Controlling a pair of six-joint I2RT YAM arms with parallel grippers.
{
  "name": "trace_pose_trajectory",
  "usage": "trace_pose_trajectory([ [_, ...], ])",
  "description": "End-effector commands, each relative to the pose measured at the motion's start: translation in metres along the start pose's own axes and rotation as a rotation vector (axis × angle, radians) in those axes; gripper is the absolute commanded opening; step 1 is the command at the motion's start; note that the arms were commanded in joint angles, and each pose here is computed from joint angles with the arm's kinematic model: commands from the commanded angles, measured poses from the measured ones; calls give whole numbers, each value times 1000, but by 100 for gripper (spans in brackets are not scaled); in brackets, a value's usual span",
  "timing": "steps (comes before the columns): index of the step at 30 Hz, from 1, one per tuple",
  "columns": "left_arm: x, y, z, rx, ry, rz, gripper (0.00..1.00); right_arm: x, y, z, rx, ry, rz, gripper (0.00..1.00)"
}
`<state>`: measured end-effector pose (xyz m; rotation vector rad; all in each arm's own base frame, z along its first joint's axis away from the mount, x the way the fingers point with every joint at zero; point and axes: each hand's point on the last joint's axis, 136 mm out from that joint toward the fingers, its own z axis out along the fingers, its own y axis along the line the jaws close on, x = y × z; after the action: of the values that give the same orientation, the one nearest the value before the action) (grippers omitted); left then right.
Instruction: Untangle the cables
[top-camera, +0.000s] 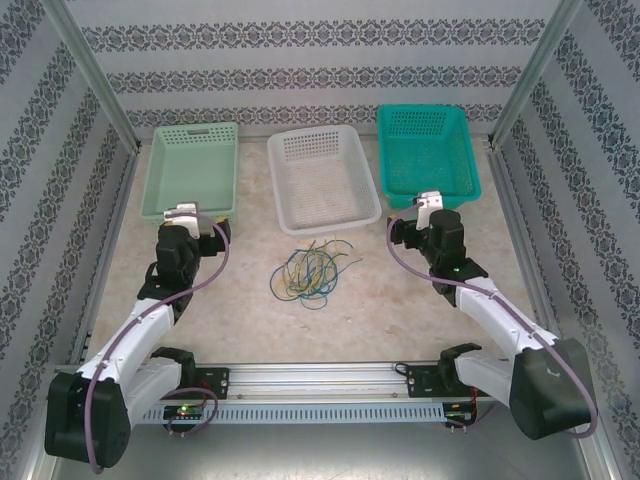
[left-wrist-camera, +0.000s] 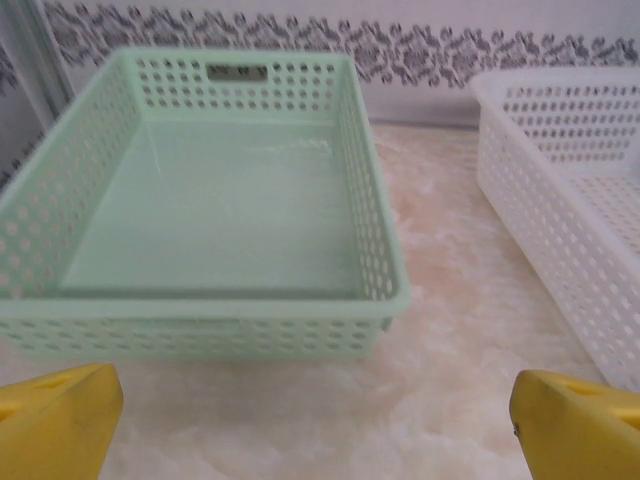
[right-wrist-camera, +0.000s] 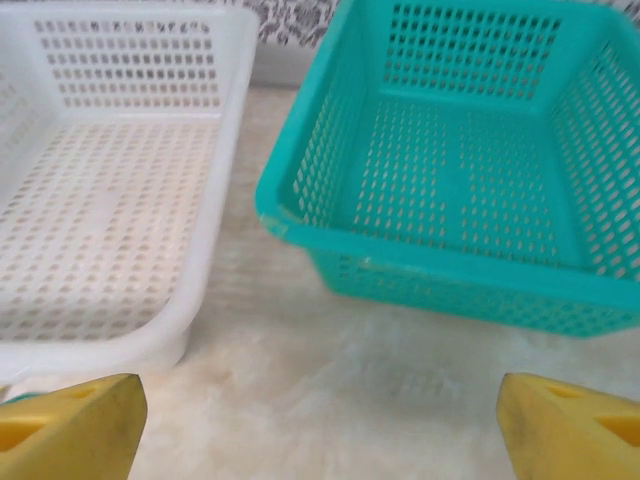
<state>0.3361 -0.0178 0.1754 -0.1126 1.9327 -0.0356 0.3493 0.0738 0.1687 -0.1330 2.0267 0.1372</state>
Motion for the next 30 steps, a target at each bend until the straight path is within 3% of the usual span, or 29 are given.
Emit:
trace_pose_trajectory([
  [1, 22, -30, -5, 116, 124, -53, 100, 21, 25, -11, -119, 153, 147, 85],
  [3, 25, -57, -10, 200, 131, -9, 99, 18, 51, -9, -206, 176, 192, 82],
  [7, 30, -106, -20, 361, 155, 68, 99, 32, 103, 9, -275, 275, 113, 81],
  [12, 43, -143, -25, 533, 205, 68, 97, 58, 145, 41, -313, 425, 135, 68],
  [23, 66, -208, -32, 773, 299, 143, 87, 84, 162, 66, -237, 455, 114, 62],
  [30, 80, -234, -28, 838, 377, 171, 80, 86, 166, 70, -218, 438, 100, 37],
])
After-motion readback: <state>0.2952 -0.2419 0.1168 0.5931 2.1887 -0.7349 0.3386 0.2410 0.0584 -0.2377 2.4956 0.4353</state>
